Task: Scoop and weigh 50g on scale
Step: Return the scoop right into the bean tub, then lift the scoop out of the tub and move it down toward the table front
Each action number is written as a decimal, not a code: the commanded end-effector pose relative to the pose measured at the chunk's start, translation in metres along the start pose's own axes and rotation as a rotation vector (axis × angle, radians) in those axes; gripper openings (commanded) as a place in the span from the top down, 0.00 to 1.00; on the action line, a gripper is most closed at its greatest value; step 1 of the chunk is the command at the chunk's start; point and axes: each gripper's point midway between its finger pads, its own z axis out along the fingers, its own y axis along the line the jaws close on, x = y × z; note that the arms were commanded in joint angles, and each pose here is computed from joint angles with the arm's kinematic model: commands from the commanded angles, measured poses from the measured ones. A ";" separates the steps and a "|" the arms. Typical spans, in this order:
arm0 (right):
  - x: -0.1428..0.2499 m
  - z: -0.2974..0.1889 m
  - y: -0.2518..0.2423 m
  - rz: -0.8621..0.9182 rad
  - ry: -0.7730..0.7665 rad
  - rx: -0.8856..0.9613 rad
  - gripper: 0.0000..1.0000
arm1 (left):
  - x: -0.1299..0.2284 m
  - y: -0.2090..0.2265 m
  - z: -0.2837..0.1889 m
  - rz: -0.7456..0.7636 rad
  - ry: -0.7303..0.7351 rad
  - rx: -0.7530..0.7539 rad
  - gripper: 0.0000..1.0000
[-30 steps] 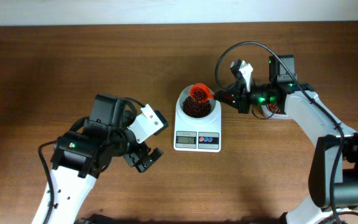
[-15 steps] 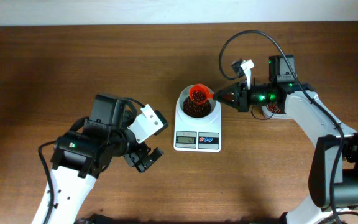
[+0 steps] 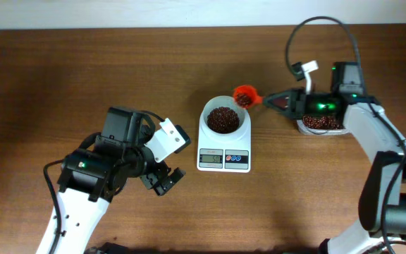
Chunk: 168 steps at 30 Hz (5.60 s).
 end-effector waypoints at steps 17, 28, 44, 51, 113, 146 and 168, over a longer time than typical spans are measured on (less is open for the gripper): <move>0.033 -0.123 -0.058 0.251 -0.144 0.278 0.96 | -0.001 -0.002 0.000 0.016 -0.009 0.013 0.01; 0.056 -0.168 -0.074 0.265 -0.147 0.424 0.96 | -0.001 -0.002 0.000 0.016 -0.009 0.013 0.01; 0.040 -0.178 -0.080 0.000 -0.012 0.671 0.96 | -0.001 -0.002 0.000 0.016 -0.009 0.013 0.01; 0.036 -0.164 -0.090 -0.049 0.152 0.872 0.96 | -0.001 -0.002 0.000 0.016 -0.009 0.013 0.01; 0.087 -0.152 0.091 0.420 0.015 0.747 0.96 | -0.001 -0.002 0.000 0.016 -0.009 0.013 0.01; 0.234 -0.077 0.013 0.622 -0.021 0.459 0.95 | -0.001 -0.002 0.000 0.016 -0.009 0.013 0.01; 0.223 -0.136 -0.040 0.808 -0.256 0.751 0.64 | -0.001 -0.002 0.000 0.016 -0.009 0.013 0.01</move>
